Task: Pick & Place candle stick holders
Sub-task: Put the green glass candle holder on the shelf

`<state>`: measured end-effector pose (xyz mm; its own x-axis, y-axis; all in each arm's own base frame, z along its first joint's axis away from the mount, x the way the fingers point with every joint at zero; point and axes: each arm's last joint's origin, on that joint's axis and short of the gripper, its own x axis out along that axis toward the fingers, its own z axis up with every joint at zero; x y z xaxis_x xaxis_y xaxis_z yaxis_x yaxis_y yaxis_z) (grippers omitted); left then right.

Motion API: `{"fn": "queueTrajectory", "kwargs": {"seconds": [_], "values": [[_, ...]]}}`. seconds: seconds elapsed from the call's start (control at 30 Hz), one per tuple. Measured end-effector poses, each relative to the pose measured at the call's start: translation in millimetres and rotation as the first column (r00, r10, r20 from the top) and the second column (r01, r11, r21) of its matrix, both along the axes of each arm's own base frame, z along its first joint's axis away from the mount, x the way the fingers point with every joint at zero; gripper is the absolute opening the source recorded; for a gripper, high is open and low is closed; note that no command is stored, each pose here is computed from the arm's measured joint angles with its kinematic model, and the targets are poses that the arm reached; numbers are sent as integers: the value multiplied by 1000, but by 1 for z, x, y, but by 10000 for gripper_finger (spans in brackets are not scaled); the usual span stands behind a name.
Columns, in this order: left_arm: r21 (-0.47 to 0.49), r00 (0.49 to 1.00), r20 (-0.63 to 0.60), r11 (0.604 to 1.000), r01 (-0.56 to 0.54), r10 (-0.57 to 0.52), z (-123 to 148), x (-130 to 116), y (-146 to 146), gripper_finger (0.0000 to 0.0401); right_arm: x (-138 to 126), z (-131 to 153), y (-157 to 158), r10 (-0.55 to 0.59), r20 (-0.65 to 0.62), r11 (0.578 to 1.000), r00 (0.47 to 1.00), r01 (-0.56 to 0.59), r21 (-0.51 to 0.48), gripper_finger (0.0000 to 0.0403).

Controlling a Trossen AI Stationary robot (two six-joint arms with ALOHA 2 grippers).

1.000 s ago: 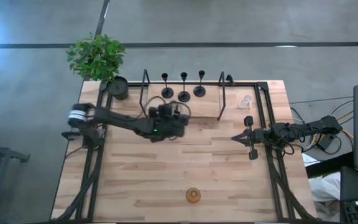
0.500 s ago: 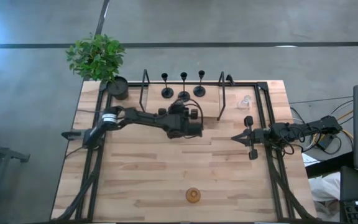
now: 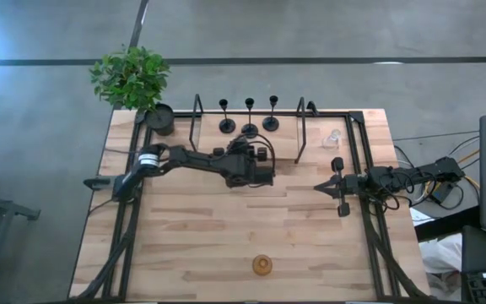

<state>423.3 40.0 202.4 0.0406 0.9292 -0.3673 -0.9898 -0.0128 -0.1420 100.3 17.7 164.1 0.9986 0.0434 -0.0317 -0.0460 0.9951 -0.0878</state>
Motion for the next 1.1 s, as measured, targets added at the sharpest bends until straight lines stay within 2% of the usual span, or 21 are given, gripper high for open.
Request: {"fn": "queueTrajectory", "kwargs": {"seconds": [0.33,0.73,1.1], "values": [[-21,998,-60,999,-38,37,0,-11,7,126,0,0,0,0,0,1000,1000,0,-3,8],[-35,991,-53,991,-128,126,-1,-24,17,126,0,0,0,0,0,1000,1000,0,-4,8],[-43,984,-78,986,-163,160,-7,-32,19,126,0,0,0,0,0,1000,1000,0,-4,8]]}}
